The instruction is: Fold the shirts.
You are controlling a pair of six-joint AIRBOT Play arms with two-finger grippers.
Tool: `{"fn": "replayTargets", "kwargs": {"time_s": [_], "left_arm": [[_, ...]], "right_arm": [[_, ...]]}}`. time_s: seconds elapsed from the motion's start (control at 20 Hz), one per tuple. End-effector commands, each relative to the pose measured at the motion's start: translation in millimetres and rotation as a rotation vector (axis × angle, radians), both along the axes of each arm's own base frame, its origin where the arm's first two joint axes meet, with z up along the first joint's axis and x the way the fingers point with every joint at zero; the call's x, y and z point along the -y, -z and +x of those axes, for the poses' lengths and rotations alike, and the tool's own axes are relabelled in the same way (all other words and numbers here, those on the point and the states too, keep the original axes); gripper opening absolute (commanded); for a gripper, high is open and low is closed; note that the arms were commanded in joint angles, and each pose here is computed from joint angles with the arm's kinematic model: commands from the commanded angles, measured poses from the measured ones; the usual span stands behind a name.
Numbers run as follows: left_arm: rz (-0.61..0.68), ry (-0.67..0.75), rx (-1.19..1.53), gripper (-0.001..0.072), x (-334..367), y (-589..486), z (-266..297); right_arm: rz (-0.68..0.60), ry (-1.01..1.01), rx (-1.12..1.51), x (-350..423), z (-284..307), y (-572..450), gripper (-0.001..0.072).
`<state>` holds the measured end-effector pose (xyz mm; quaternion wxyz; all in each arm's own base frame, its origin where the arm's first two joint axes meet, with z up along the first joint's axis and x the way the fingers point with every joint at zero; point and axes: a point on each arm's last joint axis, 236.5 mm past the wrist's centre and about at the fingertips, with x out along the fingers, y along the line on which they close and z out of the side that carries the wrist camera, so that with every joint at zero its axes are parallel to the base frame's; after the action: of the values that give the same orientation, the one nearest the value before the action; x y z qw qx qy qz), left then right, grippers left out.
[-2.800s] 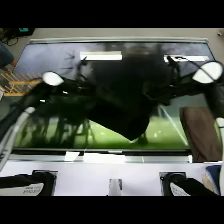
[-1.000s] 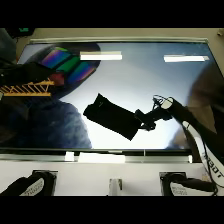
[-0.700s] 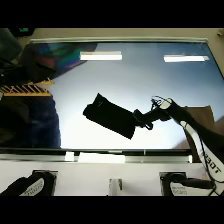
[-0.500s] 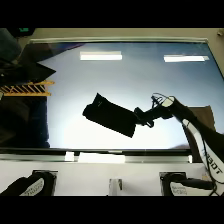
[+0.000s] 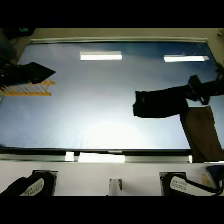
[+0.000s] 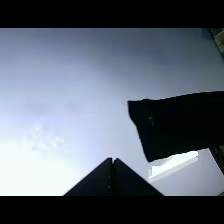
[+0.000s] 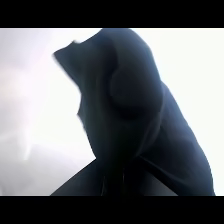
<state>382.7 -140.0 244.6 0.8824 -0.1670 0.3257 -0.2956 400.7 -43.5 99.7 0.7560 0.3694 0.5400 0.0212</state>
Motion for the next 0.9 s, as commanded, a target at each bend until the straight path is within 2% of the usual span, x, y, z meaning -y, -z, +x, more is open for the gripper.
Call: {"fn": "replayTargets", "kwargs": {"time_s": [0.0,0.2,0.5,0.85], "left_arm": [[0.001,0.0,-0.001,0.0039,-0.4,0.5,0.2],[0.001,0.0,0.0,0.0038,-0.4,0.3,0.1],[0.001,0.0,0.0,0.0038,-0.4,0.3,0.1],[0.005,0.009,-0.009,0.0039,0.6,2.1,-2.4]], "right_arm": [[-0.091,0.182,0.03,87.9,-29.5,-49.2,0.0022],[-0.122,0.333,0.067,139.1,-53.4,-76.5,0.0022],[-0.106,0.331,-0.079,140.5,-92.0,-63.6,0.0022],[-0.321,0.42,-0.463,181.4,-180.7,-16.8,0.0022]]}}
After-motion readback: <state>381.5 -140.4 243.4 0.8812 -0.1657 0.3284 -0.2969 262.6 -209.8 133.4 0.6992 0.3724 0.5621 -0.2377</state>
